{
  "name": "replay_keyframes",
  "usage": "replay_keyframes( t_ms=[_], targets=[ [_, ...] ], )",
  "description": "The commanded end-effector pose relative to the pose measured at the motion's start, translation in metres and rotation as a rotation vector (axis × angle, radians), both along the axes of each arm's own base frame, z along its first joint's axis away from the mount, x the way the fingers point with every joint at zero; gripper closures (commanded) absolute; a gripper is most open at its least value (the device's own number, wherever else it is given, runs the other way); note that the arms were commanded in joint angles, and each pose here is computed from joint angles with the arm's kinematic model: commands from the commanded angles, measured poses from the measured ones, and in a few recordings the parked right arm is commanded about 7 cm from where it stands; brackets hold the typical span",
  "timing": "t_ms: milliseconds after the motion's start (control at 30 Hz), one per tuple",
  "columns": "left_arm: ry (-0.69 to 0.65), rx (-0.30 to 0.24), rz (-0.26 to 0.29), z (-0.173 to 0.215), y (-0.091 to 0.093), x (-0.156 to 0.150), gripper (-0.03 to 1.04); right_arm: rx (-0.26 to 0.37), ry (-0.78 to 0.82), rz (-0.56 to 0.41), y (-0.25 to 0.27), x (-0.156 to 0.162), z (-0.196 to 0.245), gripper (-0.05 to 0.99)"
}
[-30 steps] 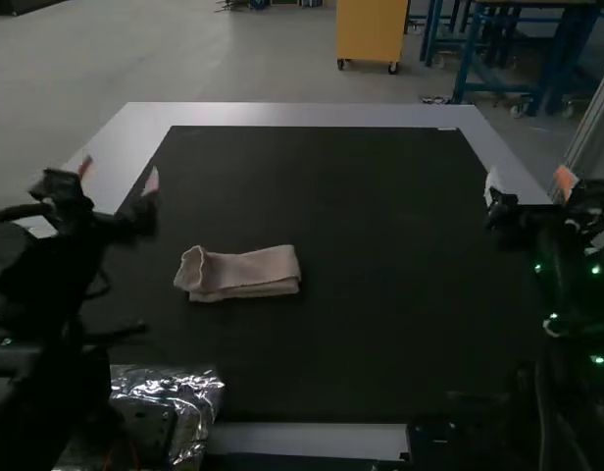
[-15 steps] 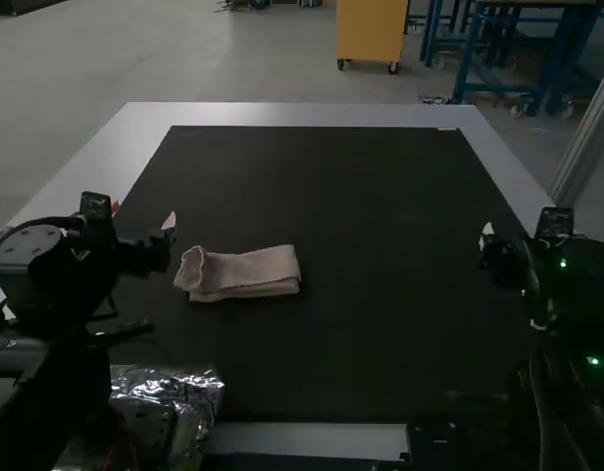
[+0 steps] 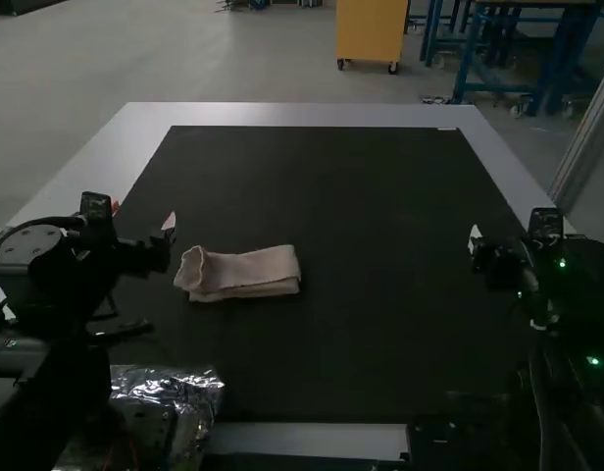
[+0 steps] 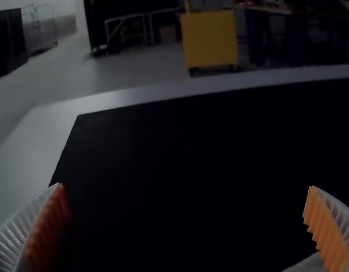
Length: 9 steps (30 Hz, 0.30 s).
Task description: Fold the towel.
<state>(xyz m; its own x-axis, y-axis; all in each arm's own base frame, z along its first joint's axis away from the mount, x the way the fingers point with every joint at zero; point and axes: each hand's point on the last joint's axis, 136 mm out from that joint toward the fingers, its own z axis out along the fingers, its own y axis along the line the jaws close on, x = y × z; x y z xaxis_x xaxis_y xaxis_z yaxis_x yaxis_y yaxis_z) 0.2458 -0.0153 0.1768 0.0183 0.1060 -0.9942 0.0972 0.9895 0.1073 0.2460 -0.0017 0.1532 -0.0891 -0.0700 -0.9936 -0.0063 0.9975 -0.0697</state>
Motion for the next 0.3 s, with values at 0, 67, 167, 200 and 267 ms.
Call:
replay_keyframes(
  t_ms=[0,67,167,200,267],
  targets=[
    [0.001,0.009,0.007,-0.0022,0.0020,0.0004,0.04,-0.003,0.010,0.025,0.0039,-0.0003,-0.0040,0.02],
    [-0.001,0.009,0.007,-0.0014,0.0020,0.0003,0.04,-0.003,0.007,0.025,0.0039,-0.0003,-0.0033,0.02],
    [-0.001,0.011,0.007,-0.0014,0.0020,0.0003,0.04,-0.003,0.007,0.025,0.0039,-0.0003,-0.0033,0.02],
    [-0.001,0.011,0.007,-0.0014,0.0020,0.0003,0.04,-0.003,0.007,0.025,0.0039,-0.0003,-0.0033,0.02],
    [-0.001,0.011,0.007,-0.0014,0.0020,0.0003,0.04,-0.003,0.007,0.025,0.0039,-0.0003,-0.0033,0.02]
  ],
)
